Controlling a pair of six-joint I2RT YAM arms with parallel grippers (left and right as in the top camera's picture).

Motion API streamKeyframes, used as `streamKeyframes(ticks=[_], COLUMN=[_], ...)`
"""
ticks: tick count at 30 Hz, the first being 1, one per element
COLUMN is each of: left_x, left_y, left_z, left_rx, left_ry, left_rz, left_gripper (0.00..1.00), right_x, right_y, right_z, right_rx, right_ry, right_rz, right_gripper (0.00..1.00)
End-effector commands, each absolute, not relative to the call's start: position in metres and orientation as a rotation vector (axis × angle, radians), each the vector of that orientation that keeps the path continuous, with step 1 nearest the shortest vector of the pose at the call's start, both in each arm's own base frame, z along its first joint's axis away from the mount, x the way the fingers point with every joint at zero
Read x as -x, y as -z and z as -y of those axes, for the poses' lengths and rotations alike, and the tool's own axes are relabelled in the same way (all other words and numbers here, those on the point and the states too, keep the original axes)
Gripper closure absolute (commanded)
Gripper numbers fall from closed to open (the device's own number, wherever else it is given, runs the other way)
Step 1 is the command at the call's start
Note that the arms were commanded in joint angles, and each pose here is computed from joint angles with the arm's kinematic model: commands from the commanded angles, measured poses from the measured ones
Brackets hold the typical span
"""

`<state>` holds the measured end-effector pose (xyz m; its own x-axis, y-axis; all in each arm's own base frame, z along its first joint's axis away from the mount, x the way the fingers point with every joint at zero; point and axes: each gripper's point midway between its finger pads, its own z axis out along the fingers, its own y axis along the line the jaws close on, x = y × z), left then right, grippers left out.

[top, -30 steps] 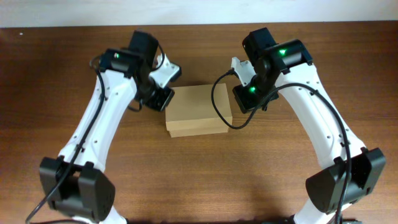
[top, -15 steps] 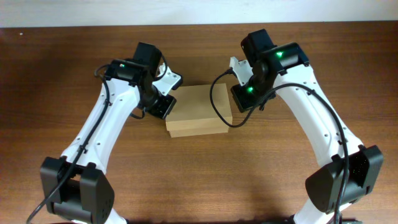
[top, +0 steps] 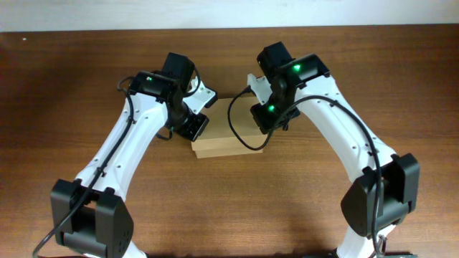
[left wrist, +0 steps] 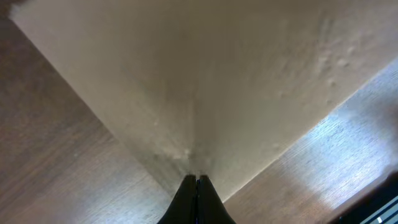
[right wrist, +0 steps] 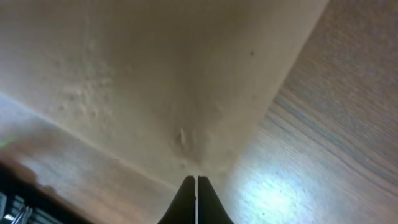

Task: Pack container

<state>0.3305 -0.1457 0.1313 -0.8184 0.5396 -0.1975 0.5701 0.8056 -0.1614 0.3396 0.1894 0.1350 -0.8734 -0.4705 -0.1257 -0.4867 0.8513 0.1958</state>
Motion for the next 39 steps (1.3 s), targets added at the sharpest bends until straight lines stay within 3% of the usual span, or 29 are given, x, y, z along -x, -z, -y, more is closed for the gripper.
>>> streamKeyframes(ticks=[1, 12, 19, 25, 30, 36, 39], left_x=[-0.321, -0.315, -0.332, -0.368, -0.409, -0.449, -0.458], left_y=[-0.126, -0.104, -0.109, -0.144, -0.201, -0.267, -0.291], left_z=[0.145, 0.143, 0.146, 0.144, 0.126, 0.064, 0.026], left_rx=[-0.868, -0.861, -0.822, -0.737, -0.597, -0.402, -0.342], left_ry=[0.342, 0.344, 0.319, 0.247, 0.167, -0.028, -0.108], left_rz=[-2.859, -2.886, -2.821, -2.713, -2.582, -2.439, -2.39], left_gripper=[0.98, 0.98, 0.98, 0.98, 0.98, 0.97, 0.88], right_x=[-0.33, -0.306, -0.316, -0.342, -0.379, -0.424, -0.439], right_y=[-0.117, -0.07, -0.076, -0.113, -0.169, -0.232, -0.258], right_z=[-0.191, -0.188, -0.195, -0.199, -0.176, -0.117, -0.087], right_rx=[0.771, 0.764, 0.76, 0.731, 0.598, 0.404, 0.303], right_ry=[-0.35, -0.409, -0.445, -0.449, -0.358, -0.124, -0.091], right_rz=[-3.001, -3.081, -3.024, -2.941, -2.851, -2.713, -2.649], right_gripper=[0.96, 0.96, 0.96, 0.96, 0.96, 0.96, 0.96])
